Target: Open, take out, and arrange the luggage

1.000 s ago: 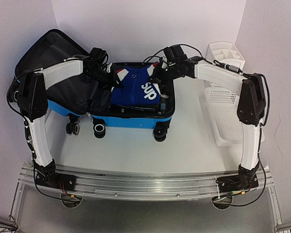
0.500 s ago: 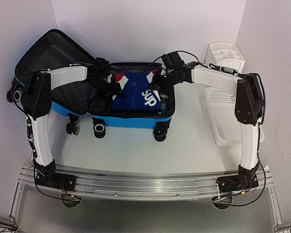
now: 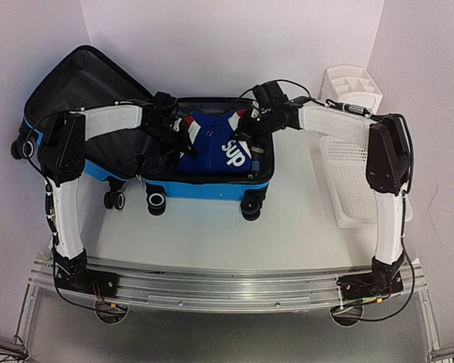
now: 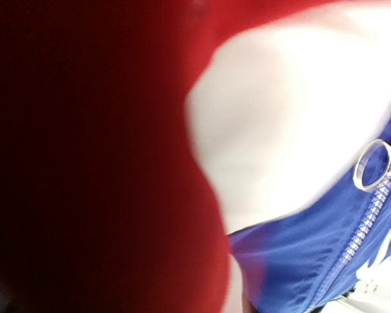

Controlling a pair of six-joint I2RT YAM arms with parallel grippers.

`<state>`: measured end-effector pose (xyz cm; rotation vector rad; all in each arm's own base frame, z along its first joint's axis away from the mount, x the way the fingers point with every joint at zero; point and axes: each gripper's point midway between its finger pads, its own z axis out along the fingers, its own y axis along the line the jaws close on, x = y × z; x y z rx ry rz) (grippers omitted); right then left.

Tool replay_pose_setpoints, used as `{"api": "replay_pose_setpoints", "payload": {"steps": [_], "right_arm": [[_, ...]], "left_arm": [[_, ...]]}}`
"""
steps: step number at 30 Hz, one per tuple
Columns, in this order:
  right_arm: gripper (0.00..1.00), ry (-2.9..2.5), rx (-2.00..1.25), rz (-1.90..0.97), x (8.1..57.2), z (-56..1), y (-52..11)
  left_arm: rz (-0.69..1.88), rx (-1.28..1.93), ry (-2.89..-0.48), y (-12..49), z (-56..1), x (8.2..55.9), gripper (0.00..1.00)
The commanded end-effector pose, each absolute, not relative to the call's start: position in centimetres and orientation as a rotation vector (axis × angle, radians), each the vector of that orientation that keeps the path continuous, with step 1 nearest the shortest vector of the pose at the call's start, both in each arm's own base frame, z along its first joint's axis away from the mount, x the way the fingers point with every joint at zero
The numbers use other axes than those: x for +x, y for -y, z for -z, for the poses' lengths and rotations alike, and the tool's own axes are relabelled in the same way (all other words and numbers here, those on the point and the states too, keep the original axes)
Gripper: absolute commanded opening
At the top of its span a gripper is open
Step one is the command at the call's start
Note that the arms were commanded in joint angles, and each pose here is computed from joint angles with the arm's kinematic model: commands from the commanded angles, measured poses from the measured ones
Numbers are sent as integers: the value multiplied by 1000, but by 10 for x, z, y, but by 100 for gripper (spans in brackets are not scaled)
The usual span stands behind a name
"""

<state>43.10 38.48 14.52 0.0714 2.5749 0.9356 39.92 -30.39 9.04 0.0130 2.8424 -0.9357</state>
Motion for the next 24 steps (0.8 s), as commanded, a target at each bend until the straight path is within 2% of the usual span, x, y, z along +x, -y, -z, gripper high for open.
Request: {"api": "replay_pose_setpoints", "payload": {"steps": [1, 24], "right_arm": [[0, -2555, 72, -990, 432, -156, -389], [0, -2340, 17, -1000, 435, -255, -377]], "left_arm": [[970, 71, -2873, 320, -95, 385, 1], [989, 211, -2611, 320, -234, 398, 0]]}}
